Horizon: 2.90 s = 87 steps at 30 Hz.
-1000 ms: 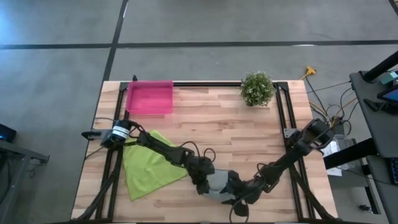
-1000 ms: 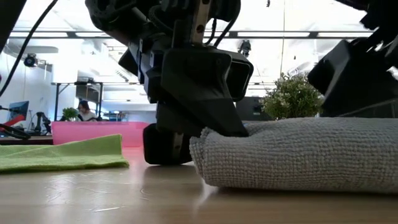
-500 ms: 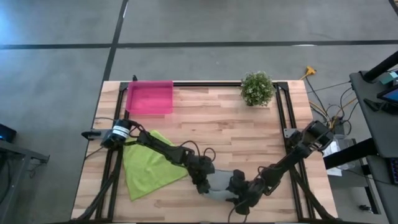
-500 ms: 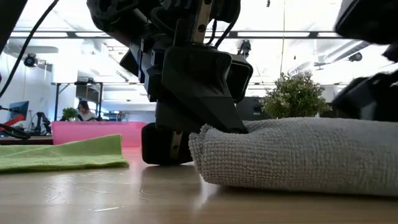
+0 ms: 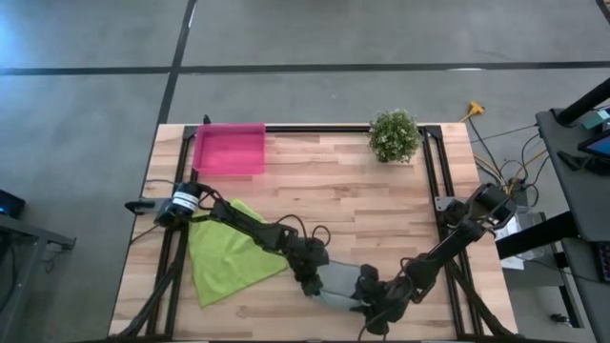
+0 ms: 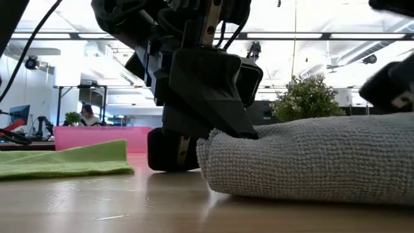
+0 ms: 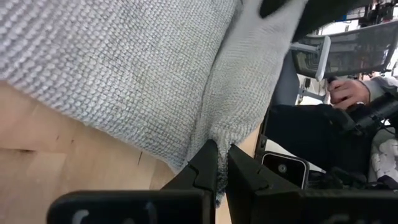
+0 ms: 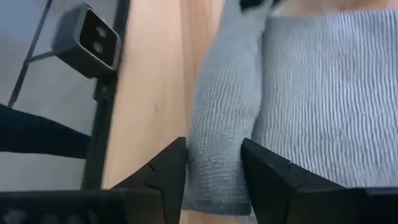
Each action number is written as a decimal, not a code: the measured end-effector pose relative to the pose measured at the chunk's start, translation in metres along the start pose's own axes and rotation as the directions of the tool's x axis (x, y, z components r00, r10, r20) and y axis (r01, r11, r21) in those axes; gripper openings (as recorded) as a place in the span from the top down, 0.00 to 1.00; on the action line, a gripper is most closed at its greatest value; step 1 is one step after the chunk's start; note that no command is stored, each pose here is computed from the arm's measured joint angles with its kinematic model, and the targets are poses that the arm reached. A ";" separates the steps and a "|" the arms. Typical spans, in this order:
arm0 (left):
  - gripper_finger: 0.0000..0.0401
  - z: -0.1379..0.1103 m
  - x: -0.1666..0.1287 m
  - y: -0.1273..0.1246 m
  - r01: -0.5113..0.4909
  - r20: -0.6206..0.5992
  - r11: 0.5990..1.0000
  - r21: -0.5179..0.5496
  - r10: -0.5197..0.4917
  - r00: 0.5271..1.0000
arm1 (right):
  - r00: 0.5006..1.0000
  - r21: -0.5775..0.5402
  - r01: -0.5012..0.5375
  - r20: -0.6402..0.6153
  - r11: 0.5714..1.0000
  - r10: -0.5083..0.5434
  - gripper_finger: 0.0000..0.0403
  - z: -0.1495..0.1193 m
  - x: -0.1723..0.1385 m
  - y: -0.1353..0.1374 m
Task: Roll microfiber towels into tight, uniform cylinder then place into a basket
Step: Roll the blue microfiber cloth
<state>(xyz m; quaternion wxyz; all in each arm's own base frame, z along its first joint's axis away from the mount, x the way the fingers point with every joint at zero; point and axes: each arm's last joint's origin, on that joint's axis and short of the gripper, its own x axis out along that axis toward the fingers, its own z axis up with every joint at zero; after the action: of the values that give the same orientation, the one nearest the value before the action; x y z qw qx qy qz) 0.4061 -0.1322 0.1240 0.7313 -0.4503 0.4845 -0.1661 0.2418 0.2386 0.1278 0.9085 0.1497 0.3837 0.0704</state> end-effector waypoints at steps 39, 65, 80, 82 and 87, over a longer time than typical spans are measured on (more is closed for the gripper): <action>1.00 0.007 -0.004 0.004 -0.001 0.025 0.997 -0.083 0.003 1.000 | 0.994 0.012 0.105 -0.024 0.994 -0.104 0.71 -0.005 0.027 0.010; 1.00 0.004 -0.003 0.002 0.055 -0.040 0.979 0.198 -0.048 0.998 | 0.964 0.450 -0.262 0.163 0.854 0.210 0.98 -0.035 0.014 -0.034; 0.96 0.007 -0.005 0.003 0.050 -0.025 0.960 0.275 -0.045 0.999 | 0.985 0.314 -0.168 0.008 0.934 0.174 0.98 -0.033 0.024 -0.025; 0.96 0.006 -0.005 0.003 0.053 -0.034 0.954 0.294 -0.045 0.998 | 0.985 0.320 -0.166 0.010 0.933 0.172 0.98 -0.032 0.025 -0.025; 0.96 0.004 -0.012 0.002 -0.002 -0.025 0.894 0.448 0.014 1.000 | 0.985 0.322 -0.167 0.003 0.932 0.175 0.98 -0.032 0.025 -0.026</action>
<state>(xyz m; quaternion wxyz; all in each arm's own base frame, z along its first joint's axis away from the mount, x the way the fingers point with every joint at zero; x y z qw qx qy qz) 0.4038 -0.1213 0.1295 0.8093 -0.2657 0.4450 -0.2764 0.2361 0.2275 0.0817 0.8574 0.3276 0.3872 0.0876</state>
